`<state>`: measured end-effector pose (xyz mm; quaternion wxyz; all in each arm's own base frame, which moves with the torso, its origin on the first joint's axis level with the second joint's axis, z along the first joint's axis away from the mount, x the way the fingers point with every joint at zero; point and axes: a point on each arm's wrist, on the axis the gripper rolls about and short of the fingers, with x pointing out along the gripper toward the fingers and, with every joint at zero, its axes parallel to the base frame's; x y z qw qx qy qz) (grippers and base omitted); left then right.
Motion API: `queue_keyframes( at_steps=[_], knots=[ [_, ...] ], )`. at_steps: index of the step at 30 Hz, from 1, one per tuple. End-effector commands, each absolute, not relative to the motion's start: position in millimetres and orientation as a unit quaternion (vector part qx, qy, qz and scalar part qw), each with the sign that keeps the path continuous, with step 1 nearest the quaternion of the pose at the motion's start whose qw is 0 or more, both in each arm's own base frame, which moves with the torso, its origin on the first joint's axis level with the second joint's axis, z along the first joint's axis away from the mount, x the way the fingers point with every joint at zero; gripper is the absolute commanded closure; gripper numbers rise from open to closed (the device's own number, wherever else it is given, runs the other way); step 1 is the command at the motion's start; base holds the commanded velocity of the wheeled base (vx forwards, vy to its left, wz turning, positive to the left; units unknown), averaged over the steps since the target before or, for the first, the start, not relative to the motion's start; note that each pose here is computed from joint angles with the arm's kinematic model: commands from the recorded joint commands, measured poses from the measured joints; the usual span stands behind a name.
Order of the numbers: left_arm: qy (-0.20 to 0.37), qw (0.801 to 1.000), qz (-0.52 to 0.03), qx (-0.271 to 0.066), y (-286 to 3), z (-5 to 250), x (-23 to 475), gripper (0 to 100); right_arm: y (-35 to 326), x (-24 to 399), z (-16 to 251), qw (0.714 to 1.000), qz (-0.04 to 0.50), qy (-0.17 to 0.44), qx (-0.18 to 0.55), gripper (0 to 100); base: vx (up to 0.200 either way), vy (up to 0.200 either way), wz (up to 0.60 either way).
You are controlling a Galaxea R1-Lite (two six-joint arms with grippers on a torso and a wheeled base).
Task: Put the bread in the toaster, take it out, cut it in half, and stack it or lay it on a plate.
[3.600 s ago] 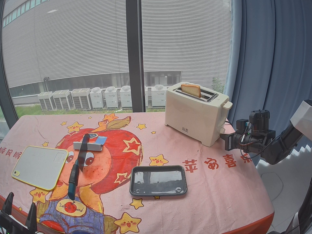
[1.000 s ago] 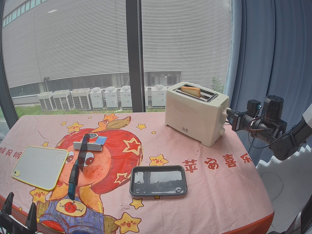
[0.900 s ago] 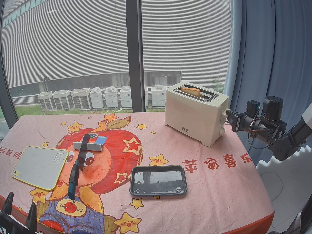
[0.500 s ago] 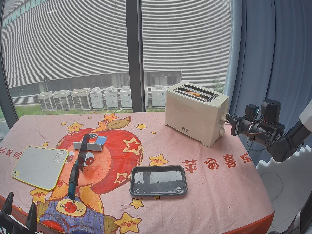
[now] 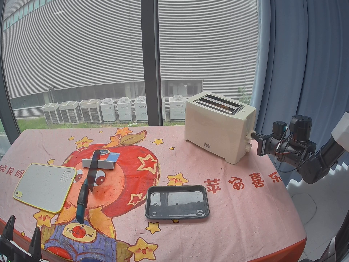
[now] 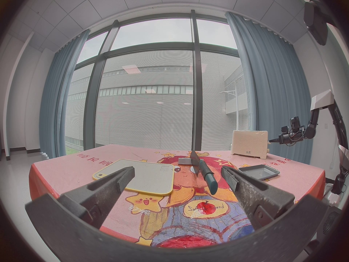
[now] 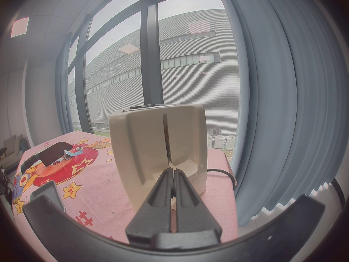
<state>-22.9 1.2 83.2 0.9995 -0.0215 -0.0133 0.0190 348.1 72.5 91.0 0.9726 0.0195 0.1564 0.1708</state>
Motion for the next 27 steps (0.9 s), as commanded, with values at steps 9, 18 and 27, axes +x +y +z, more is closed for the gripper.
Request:
queue_keyframes(
  at_steps=[9, 18, 27],
  knots=[
    [-0.011, 1.000, 0.019, -0.022, 1, 79, -23, 0, 75, 349, 85, 0.971, 0.175, 0.161, 0.011, 100, 0.000, 0.000, 0.00],
    [-0.011, 1.000, 0.019, -0.022, 1, 79, -23, 0, 74, 345, 103, 0.975, 0.175, 0.134, 0.011, 100, 0.000, 0.000, 0.00],
    [-0.011, 1.000, 0.019, -0.022, 1, 79, -23, 0, 72, 334, 124, 0.978, 0.176, 0.107, 0.011, 100, 0.000, 0.000, 0.00]
  ],
)
